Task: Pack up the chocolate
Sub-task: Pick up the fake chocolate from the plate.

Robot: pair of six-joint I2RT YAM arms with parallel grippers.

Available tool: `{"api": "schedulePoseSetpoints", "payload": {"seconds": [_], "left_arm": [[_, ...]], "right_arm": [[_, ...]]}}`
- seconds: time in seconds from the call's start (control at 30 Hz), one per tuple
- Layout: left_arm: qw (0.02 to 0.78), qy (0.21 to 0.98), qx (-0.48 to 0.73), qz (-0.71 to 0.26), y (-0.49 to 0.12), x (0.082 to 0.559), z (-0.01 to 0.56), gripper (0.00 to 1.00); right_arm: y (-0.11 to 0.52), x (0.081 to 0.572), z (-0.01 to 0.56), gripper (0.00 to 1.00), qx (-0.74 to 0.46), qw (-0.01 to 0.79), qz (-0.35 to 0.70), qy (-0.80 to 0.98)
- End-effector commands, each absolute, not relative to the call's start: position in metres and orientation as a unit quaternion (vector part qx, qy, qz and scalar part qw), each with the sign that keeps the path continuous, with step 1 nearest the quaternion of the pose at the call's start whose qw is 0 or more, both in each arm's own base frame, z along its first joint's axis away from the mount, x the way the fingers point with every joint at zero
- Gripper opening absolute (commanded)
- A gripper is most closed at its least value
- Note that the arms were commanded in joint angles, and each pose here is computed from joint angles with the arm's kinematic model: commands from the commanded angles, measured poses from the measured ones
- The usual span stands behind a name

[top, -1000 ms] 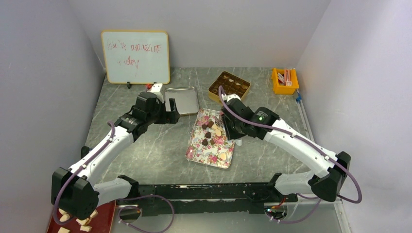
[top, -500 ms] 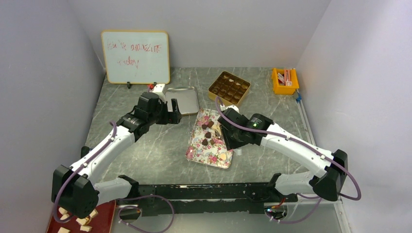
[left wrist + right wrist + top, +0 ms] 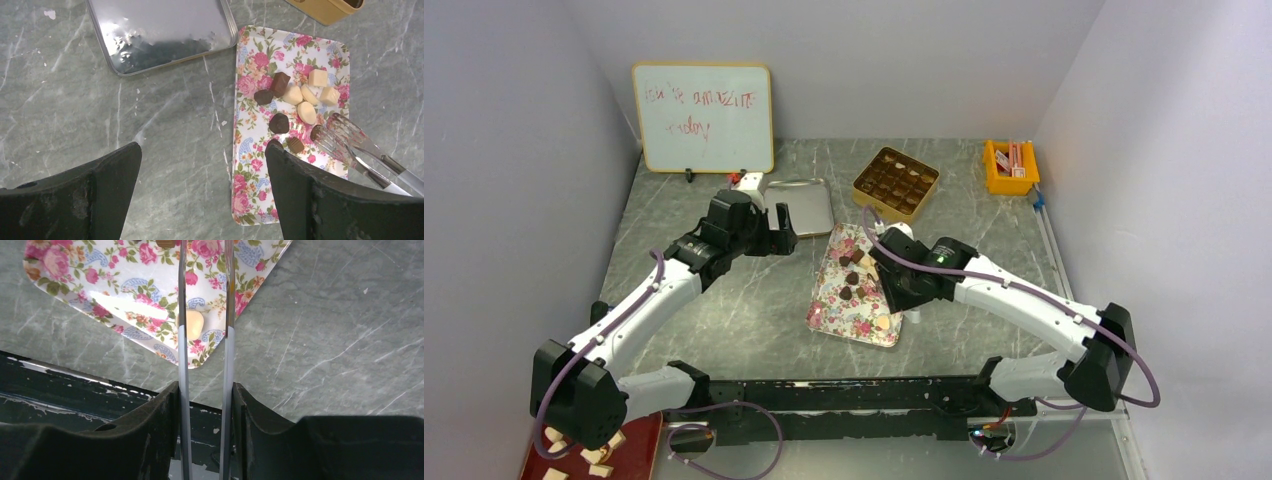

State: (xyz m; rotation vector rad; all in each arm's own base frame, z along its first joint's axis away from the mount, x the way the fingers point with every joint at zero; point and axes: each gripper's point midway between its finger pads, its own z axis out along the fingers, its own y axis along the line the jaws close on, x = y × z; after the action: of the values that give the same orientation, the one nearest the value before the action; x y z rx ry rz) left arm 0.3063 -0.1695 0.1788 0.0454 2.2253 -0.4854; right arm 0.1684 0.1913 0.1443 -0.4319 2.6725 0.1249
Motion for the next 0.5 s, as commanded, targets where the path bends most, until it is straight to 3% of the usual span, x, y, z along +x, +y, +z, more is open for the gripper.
{"api": "schedulePoseSetpoints", "payload": {"seconds": [0.0,0.47], "left_arm": [[0.433,0.88,0.009,-0.194,-0.17,0.312,0.186,1.0],[0.432,0.882,0.013,-0.19,-0.17,0.312,0.186,1.0]], "right_arm": [[0.202,0.176,0.14,0.42,-0.151,0.229,0.055,0.96],[0.21,0.188,0.125,0.42,-0.154,0.235,0.047,0.958]]}}
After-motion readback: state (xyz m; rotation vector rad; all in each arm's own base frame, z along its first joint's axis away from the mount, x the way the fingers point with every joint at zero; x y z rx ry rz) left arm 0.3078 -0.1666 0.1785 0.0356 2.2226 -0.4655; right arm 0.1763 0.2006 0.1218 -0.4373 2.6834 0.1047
